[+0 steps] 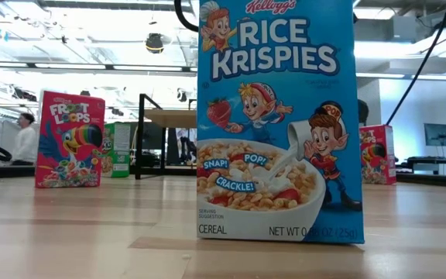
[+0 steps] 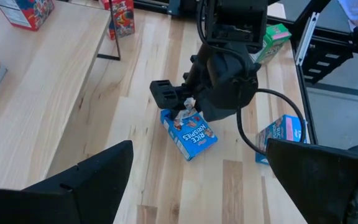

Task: Stack cereal on shelf
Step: Put the top right blue cereal box on the shelf

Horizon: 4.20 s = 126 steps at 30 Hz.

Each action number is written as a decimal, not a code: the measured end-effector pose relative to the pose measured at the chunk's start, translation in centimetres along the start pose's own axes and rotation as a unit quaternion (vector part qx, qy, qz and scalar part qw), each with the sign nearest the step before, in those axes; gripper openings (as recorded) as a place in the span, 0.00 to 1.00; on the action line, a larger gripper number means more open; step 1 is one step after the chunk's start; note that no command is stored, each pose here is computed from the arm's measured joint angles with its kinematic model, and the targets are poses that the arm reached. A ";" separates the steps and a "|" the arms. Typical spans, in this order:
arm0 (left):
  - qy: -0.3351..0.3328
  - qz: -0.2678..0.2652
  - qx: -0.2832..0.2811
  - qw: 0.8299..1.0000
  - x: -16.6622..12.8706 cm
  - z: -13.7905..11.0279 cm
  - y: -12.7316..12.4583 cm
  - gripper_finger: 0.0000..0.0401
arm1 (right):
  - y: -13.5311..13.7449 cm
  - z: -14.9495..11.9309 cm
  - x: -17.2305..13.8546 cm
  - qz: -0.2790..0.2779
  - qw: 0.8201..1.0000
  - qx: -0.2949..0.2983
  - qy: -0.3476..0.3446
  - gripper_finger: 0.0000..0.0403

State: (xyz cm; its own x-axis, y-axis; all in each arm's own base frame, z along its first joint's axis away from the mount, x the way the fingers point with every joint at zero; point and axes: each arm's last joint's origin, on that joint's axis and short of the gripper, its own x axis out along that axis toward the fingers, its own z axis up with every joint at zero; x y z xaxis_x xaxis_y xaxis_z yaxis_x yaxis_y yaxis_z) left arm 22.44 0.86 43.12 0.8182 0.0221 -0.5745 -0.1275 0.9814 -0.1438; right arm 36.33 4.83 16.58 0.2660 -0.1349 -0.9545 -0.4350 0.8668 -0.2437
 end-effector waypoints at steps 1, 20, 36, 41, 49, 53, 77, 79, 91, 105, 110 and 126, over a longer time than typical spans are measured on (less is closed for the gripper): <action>0.000 0.000 0.000 1.000 0.0 0.0 0.0 0.89 | 0.0 0.0 -0.1 -0.004 1.000 0.000 0.002 0.72; 0.000 0.000 0.000 1.000 0.0 0.0 0.0 0.89 | -0.2 0.4 -0.9 0.000 1.000 0.009 0.012 0.71; 0.001 -0.002 -0.005 1.000 0.0 0.0 0.0 0.89 | -0.7 1.1 -2.4 -0.002 1.000 0.013 0.009 0.71; 0.001 -0.002 -0.005 1.000 0.0 0.0 0.0 0.89 | -0.9 1.2 -2.5 -0.004 1.000 0.019 0.006 0.71; 0.001 -0.002 -0.005 1.000 0.0 0.0 0.0 0.89 | -0.9 1.4 -2.5 -0.005 1.000 0.020 -0.001 0.71; 0.001 -0.002 -0.006 1.000 0.0 0.0 0.0 0.89 | -1.1 1.6 -2.5 -0.009 1.000 0.022 -0.014 0.71; 0.000 -0.002 -0.005 1.000 0.0 0.0 0.0 0.89 | -2.3 1.3 -2.2 0.037 0.998 -0.009 -0.041 0.96; 0.000 -0.002 -0.006 1.000 0.0 0.0 0.0 0.89 | -2.6 1.0 -2.1 0.048 0.998 -0.005 -0.044 0.96; 0.000 -0.002 -0.005 1.000 0.0 0.0 0.0 0.89 | -3.5 0.7 -1.5 0.058 0.997 -0.019 -0.053 0.99; -0.002 -0.003 -0.005 1.000 0.0 0.0 0.0 0.89 | -3.6 1.0 0.2 0.060 0.997 -0.026 -0.045 0.99; -0.002 -0.003 -0.005 1.000 0.0 0.0 0.0 0.89 | -3.6 0.9 0.2 0.053 0.998 -0.026 -0.038 0.98; -0.002 -0.003 -0.006 1.000 0.0 0.0 0.0 0.89 | -3.7 0.9 0.3 0.040 0.998 0.032 -0.031 0.70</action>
State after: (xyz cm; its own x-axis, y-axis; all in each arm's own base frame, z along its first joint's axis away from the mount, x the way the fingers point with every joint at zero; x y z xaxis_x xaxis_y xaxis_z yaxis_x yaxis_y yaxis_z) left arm 22.44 0.85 43.18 0.8209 0.0177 -0.5708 -0.1293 0.9793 -0.1557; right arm 38.77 2.05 17.37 0.2855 -0.0356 -0.9577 -0.4022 0.9026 -0.1534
